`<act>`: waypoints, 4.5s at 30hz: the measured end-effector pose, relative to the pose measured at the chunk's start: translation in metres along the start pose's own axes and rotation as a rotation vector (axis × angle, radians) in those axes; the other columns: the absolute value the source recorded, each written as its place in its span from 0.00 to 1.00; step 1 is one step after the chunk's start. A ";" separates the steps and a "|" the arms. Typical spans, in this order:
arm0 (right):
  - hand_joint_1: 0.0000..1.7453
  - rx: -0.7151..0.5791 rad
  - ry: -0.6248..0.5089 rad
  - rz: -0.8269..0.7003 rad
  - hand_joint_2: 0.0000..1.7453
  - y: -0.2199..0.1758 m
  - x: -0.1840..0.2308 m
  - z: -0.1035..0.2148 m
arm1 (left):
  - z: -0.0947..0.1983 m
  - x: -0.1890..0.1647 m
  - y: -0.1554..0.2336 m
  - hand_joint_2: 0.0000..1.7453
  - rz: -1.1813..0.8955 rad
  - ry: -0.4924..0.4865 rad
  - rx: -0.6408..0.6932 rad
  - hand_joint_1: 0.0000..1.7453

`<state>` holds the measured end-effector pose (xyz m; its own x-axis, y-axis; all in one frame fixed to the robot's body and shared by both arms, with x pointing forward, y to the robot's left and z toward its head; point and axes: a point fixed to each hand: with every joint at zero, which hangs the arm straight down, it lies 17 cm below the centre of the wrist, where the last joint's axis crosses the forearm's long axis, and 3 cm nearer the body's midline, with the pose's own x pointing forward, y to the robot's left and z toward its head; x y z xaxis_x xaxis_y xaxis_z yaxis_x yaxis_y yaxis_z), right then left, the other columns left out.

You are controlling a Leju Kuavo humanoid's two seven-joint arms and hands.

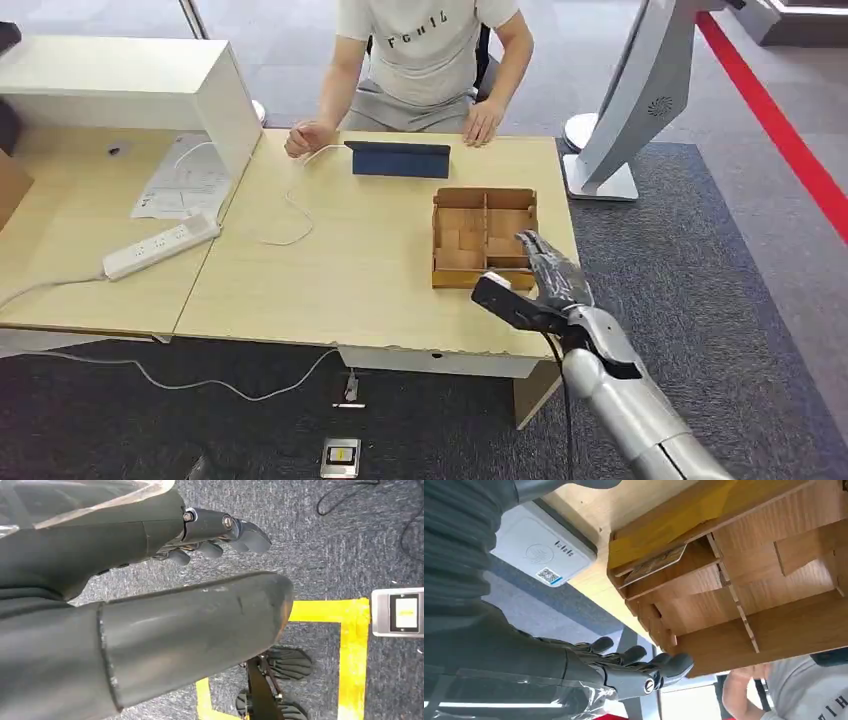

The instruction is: Pass the card to the sensor for recognition and then transmit it.

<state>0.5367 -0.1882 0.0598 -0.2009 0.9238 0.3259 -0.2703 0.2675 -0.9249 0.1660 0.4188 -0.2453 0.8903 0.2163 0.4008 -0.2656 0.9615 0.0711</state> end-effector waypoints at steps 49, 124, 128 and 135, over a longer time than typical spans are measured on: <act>0.00 0.034 0.040 0.005 1.00 0.018 -0.017 -0.014 | -0.001 0.002 -0.001 0.00 -0.025 0.022 0.009 0.00; 1.00 -0.175 -0.171 -0.001 1.00 -0.080 0.067 -0.037 | -0.001 0.008 -0.013 0.00 -0.045 -0.005 -0.022 0.00; 1.00 -0.182 -0.179 -0.003 1.00 -0.082 0.070 -0.036 | -0.001 0.007 -0.013 0.00 -0.048 -0.004 -0.022 0.00; 1.00 -0.187 -0.185 -0.003 1.00 -0.083 0.072 -0.034 | -0.001 0.007 -0.013 0.00 -0.049 -0.004 -0.023 0.00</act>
<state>0.5771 -0.1346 0.1530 -0.3735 0.8617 0.3434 -0.0955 0.3325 -0.9383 0.1764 0.4078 -0.2445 0.9004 0.1685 0.4011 -0.2135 0.9744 0.0700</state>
